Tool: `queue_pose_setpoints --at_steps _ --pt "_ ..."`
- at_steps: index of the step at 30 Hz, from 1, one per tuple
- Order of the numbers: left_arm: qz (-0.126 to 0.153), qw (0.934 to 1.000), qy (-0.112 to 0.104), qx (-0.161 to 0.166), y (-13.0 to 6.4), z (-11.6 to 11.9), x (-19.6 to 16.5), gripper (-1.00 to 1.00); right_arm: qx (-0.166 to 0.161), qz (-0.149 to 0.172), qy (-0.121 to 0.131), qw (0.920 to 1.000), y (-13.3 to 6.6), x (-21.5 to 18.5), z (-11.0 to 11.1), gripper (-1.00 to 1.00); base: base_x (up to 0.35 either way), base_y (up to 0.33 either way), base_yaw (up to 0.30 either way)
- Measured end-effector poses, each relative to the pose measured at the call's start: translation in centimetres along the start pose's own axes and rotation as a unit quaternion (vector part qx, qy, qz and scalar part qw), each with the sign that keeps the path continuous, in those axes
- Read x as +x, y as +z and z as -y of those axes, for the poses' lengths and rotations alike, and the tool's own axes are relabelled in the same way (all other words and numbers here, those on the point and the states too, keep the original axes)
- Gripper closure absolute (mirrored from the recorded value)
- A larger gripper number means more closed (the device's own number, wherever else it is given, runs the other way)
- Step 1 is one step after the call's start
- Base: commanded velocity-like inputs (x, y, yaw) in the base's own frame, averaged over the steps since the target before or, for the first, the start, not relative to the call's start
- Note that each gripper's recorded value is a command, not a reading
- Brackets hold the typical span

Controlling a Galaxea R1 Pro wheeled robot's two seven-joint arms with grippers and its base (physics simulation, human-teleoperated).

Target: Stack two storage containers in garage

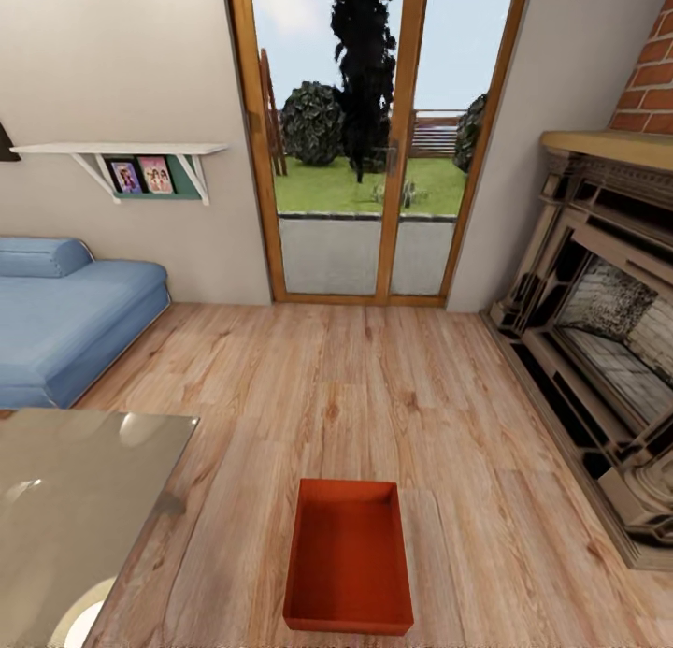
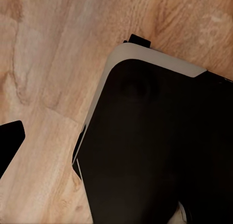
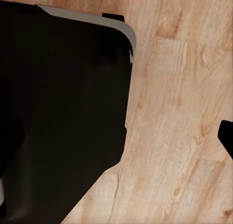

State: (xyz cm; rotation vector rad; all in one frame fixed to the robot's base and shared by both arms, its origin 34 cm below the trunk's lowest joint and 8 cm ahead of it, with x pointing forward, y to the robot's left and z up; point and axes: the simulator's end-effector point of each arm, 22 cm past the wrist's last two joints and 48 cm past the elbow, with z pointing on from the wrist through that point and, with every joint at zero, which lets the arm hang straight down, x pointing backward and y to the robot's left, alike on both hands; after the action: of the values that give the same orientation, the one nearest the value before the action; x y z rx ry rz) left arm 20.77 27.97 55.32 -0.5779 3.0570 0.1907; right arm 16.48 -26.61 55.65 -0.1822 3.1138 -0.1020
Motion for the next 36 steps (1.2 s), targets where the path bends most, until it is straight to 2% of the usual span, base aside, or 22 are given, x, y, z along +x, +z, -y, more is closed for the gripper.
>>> queue_pose_setpoints --at_steps 36 --pt "-0.027 0.9996 0.004 -0.011 0.4 -0.8 2.2 -1.0 -0.004 -0.028 -0.005 0.9996 0.1 2.2 -0.4 -1.0 0.0 0.0 -0.011"
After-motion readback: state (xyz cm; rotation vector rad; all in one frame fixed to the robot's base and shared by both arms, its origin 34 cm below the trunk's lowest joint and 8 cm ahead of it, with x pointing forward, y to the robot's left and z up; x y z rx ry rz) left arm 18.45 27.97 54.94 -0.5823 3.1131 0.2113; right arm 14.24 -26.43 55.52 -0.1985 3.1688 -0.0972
